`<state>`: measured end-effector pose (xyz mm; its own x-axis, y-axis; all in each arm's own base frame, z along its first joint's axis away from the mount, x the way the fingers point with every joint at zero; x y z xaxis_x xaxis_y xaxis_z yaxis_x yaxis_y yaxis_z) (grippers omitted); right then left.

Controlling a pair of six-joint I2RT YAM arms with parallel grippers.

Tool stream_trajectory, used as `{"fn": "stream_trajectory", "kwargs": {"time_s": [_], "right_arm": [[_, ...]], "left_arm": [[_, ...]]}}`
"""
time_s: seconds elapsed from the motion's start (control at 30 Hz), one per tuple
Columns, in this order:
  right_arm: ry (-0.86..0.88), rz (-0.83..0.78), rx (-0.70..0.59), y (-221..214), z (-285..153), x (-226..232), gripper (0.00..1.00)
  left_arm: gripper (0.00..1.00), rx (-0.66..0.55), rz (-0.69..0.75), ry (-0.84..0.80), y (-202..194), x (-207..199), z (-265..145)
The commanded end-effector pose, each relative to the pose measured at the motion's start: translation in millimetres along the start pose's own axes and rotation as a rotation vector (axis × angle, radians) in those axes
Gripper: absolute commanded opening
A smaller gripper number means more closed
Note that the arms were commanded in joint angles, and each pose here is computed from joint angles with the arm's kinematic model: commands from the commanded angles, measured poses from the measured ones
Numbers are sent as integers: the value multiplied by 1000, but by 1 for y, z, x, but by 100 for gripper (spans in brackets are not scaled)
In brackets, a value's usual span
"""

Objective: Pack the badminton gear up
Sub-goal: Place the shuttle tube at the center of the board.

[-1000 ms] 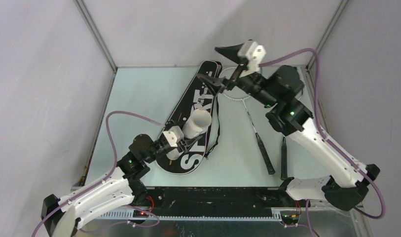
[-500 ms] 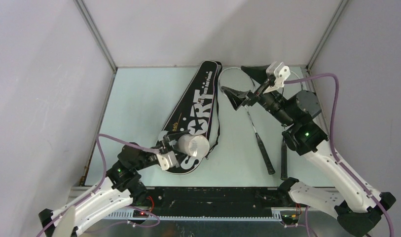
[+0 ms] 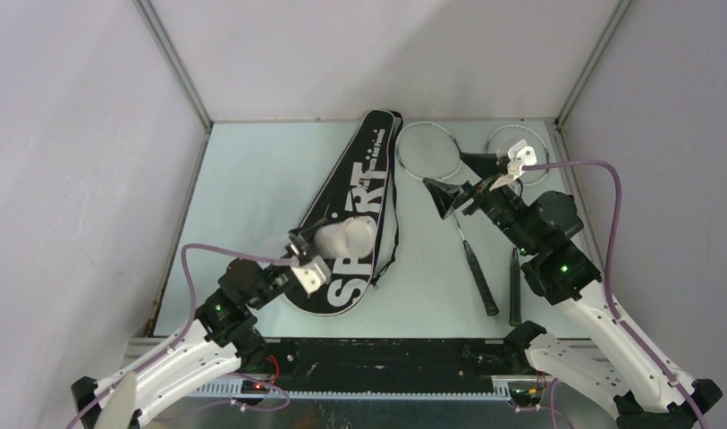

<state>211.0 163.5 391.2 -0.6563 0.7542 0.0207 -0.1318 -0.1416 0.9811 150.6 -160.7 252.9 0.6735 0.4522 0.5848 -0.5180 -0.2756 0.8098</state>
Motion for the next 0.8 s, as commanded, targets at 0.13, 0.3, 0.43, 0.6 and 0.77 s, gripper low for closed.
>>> {"fn": "stream_trajectory", "kwargs": {"time_s": [0.13, 0.3, 0.43, 0.6, 0.77], "right_arm": [[-123, 86, 66, -22, -13, -15, 99], [-153, 115, 138, -41, -16, -20, 99], [-169, 129, 177, -50, -17, -23, 99], [-191, 141, 215, -61, -17, -28, 99], [-208, 154, 246, -71, -16, -33, 99]], "left_arm": [[65, 299, -220, 706, -40, 88, -20], [63, 508, -438, 1031, -94, 136, -38], [63, 745, -486, 1153, -148, 162, -47], [65, 1019, -513, 1129, -215, 175, -43], [67, 1129, -672, 1010, -259, 173, -37]]}}
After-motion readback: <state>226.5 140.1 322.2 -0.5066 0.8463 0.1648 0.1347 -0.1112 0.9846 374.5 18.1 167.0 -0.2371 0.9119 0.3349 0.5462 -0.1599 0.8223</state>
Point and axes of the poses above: each gripper's point midway between its finger pads, its own z axis out along the fingers, its own x axis along the line the jaws close on, y = z × x, the point moved 6 cm from there along -z, back along the fingers, and after that the axes turned 2 degrees about -z, right-handed, at the moved point
